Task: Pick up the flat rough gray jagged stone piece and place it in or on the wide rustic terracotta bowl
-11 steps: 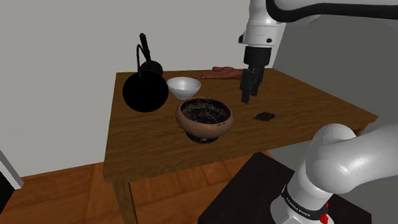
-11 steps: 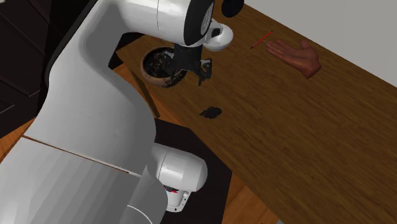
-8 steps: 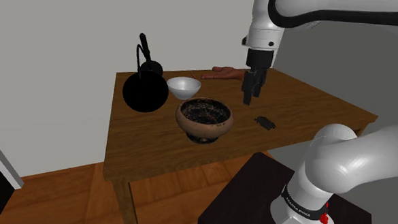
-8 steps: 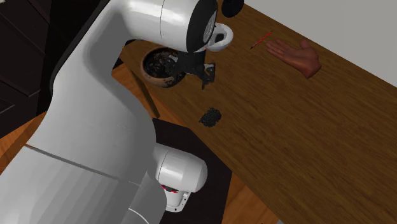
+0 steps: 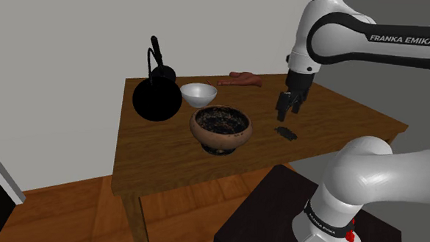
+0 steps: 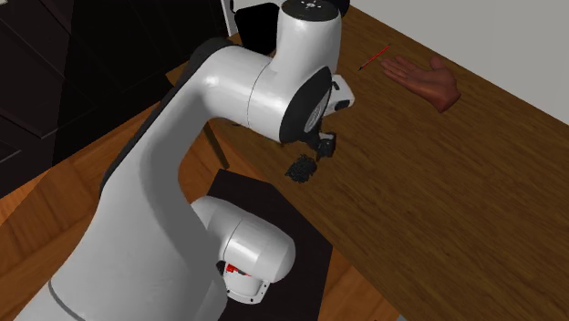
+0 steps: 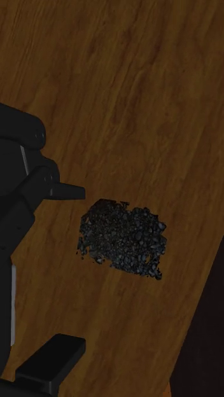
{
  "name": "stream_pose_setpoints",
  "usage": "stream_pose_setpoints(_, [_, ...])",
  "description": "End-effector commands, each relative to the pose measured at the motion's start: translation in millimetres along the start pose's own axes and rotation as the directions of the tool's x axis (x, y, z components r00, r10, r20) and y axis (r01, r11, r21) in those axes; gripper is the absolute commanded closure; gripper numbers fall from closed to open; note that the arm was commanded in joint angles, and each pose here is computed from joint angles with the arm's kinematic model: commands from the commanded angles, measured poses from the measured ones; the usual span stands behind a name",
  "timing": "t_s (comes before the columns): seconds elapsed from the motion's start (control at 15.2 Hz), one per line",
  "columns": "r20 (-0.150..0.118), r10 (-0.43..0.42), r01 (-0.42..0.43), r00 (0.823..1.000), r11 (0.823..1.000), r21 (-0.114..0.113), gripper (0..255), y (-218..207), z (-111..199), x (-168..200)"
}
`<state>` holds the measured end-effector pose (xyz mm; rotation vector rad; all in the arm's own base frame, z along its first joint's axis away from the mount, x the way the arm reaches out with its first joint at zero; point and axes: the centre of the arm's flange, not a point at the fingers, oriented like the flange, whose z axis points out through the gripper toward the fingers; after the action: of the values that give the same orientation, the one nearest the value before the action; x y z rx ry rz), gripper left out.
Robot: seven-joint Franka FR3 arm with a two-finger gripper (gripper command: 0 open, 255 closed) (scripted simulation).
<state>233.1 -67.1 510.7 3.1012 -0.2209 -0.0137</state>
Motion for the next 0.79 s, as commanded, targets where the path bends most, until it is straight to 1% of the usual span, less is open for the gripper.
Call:
stream_pose_setpoints(0.0, [-0.013,0.031,-0.031,0.999,0.999,-0.014,0,8.0,15.1,-2.7])
stream_pose_setpoints(0.4, [-0.013,0.031,-0.031,0.999,0.999,-0.014,0,8.4,46.8,-2.3])
stream_pose_setpoints(0.73, [-0.013,0.031,-0.031,0.999,0.999,-0.014,0,8.5,49.8,-2.2])
